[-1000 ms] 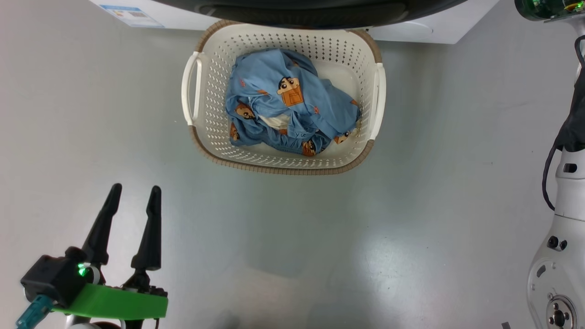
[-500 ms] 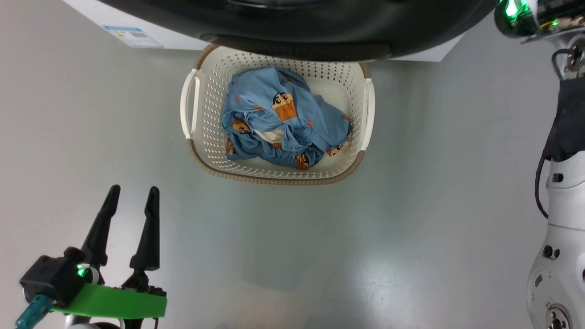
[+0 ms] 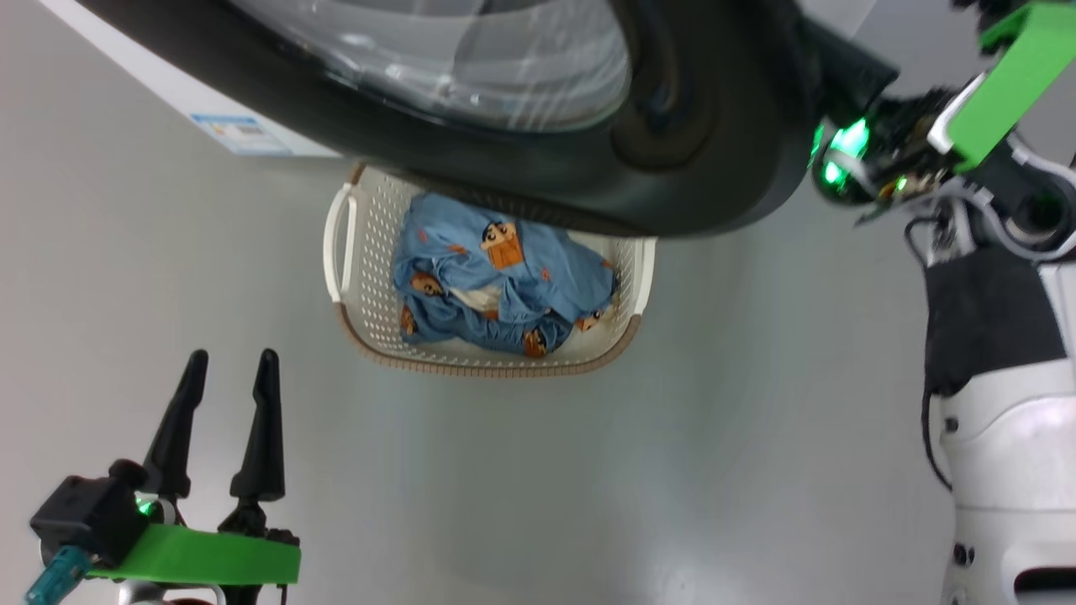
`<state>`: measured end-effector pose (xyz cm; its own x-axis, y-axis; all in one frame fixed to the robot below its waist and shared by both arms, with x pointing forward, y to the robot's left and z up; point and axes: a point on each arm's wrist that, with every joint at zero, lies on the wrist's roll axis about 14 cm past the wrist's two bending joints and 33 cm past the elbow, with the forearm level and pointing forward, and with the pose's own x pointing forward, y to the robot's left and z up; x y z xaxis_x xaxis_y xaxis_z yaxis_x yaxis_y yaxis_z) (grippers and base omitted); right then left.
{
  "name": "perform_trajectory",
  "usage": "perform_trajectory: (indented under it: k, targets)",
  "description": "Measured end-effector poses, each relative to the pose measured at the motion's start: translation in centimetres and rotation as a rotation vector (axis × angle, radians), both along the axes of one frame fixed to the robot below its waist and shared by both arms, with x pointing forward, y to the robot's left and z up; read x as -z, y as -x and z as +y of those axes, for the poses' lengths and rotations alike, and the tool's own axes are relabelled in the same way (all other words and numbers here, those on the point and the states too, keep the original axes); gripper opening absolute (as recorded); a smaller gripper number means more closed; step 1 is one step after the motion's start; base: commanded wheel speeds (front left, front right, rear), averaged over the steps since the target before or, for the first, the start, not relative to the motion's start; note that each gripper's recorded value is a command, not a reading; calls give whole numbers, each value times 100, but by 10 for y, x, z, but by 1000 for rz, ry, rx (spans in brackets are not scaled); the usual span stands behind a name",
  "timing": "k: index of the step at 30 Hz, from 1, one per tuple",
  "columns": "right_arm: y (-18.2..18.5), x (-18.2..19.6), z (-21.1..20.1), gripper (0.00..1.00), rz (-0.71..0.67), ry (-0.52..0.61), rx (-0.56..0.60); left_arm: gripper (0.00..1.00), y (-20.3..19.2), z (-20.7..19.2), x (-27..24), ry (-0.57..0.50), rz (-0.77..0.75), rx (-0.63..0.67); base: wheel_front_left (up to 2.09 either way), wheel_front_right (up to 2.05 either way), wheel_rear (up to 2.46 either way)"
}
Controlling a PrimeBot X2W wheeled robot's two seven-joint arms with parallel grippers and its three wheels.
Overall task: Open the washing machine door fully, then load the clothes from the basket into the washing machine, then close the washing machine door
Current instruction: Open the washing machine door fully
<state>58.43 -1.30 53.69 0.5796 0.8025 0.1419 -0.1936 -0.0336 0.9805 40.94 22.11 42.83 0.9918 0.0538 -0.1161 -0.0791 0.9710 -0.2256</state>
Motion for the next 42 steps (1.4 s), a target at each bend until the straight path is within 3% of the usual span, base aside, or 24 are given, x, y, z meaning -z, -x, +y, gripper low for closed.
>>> perform_trajectory:
  k: [11,21,42]
  targets:
    - [79,-11,9,0,22,55,-97,100,25,-8,-34,33,-81,2,0,0,0]
    - [129,-31,17,0,-10,70,-119,100,44,-14,-66,53,-172,6,0,0,0]
    - [181,-50,93,0,-41,35,-313,100,82,11,-82,49,-220,-89,0,0,0]
